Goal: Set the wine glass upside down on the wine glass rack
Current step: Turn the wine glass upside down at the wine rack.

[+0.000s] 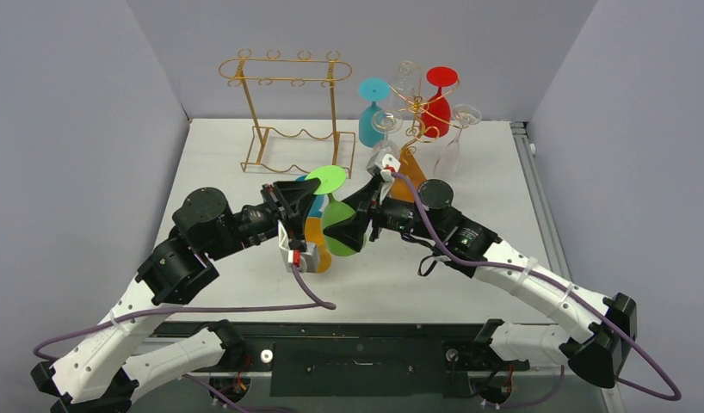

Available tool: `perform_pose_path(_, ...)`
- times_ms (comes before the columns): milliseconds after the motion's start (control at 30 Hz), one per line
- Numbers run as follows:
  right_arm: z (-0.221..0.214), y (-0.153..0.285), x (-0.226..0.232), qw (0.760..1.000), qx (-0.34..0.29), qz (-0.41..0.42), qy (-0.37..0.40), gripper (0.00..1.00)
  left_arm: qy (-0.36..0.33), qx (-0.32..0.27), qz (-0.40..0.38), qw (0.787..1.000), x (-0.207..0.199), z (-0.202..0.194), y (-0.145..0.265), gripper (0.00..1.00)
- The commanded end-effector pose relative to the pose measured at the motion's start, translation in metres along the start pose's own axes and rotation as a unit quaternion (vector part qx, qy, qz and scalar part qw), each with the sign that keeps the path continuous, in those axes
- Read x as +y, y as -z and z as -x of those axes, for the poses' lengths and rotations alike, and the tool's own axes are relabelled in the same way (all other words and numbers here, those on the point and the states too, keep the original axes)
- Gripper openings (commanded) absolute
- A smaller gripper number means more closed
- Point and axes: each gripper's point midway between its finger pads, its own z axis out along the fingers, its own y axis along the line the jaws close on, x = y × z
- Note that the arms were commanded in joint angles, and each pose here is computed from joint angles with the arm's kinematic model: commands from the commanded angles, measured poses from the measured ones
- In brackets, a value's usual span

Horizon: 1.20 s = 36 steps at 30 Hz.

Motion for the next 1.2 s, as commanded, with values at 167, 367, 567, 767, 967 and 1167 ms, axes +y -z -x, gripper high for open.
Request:
perform_pose_path(167,0.036,0.030,-0.039,0.991,-0.096,-0.085,0.040,0.67,0.006,-0.010,0.063,0.998,0.030,0.009,0.005,0.79)
perform_pose_path(367,0.020,0.076,-0.099,0.976,-0.112,-0.184,0.036,0.64,0.048,0.023,0.070,0.996,0.032,-0.002,0.007,0.96)
perform_pose_path(567,0.015,0.128,-0.146,0.953,-0.144,-0.264,0.030,0.63,0.149,0.063,0.063,0.985,0.027,-0.014,0.007,0.97)
perform_pose_path(767,0.011,0.145,-0.171,0.938,-0.155,-0.310,0.027,0.61,0.171,0.073,0.039,0.982,0.008,-0.019,0.007,0.97)
perform_pose_path(967,0.019,0.150,-0.193,0.927,-0.175,-0.331,0.015,0.59,0.179,0.078,0.025,0.981,0.000,-0.020,0.008,0.97)
perform_pose_path(1167,0.029,0.147,-0.211,0.923,-0.188,-0.335,0.007,0.57,0.183,0.080,0.019,0.980,-0.005,-0.020,0.010,0.97)
